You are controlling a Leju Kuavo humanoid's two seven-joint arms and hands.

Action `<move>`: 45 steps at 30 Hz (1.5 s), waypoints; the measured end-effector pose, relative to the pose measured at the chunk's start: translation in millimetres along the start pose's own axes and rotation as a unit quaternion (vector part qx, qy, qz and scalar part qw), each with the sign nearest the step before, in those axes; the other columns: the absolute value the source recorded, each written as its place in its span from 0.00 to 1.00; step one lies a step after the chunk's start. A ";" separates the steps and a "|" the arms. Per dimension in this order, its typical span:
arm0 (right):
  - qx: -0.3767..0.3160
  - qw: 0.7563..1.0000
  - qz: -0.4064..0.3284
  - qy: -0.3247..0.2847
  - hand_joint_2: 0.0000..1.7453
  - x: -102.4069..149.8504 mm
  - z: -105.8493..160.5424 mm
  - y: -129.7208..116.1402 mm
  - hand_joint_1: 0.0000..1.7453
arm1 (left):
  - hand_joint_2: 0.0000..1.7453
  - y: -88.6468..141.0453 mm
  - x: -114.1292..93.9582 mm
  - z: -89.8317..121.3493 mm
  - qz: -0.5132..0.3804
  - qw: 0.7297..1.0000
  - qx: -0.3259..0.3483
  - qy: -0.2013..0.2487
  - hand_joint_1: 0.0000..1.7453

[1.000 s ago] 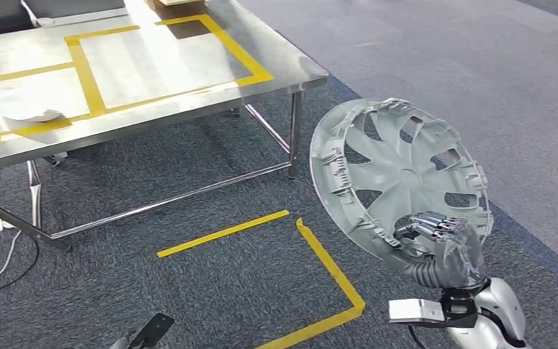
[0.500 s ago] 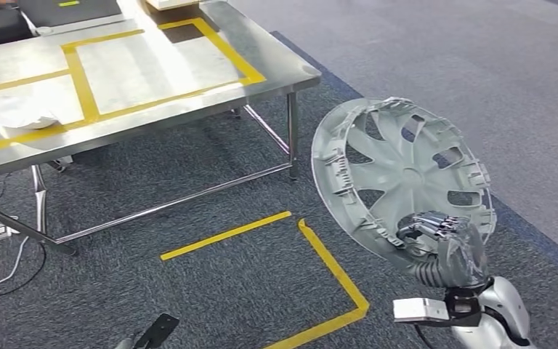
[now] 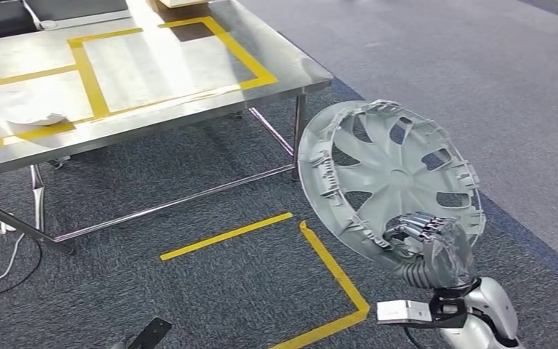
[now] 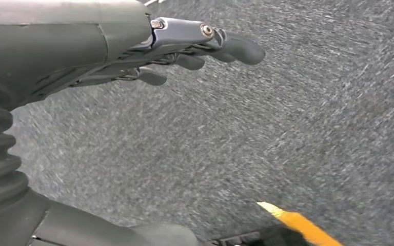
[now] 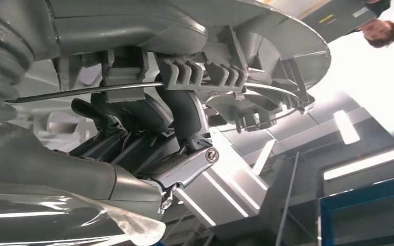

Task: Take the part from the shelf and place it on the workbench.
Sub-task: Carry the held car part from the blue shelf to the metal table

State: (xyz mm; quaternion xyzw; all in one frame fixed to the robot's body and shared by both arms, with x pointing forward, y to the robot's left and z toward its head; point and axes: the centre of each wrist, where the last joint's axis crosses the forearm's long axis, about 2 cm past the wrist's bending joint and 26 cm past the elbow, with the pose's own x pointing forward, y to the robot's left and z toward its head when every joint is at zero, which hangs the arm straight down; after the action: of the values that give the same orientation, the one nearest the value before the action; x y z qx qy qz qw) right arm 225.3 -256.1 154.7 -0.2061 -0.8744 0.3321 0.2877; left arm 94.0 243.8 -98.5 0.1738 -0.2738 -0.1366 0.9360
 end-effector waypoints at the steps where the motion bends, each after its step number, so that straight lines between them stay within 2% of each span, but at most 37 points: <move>1: 0.000 1.000 0.000 0.000 1.00 0.2 -0.2 0.4 1.00 | 1.00 0.3 -0.1 -0.1 0.000 1.000 0.000 0.000 0.00; 45: 0.001 1.000 -0.013 -0.015 1.00 4.7 -11.0 9.8 1.00 | 1.00 5.7 -7.5 -0.6 0.004 1.000 0.009 0.003 0.00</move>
State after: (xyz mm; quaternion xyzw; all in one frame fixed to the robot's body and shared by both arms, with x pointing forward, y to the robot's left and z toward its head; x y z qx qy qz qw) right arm 230.4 -241.6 156.4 -0.1899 -0.8806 0.3325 0.2793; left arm 89.2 251.7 -100.2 0.1811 -0.2729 -0.1296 0.9359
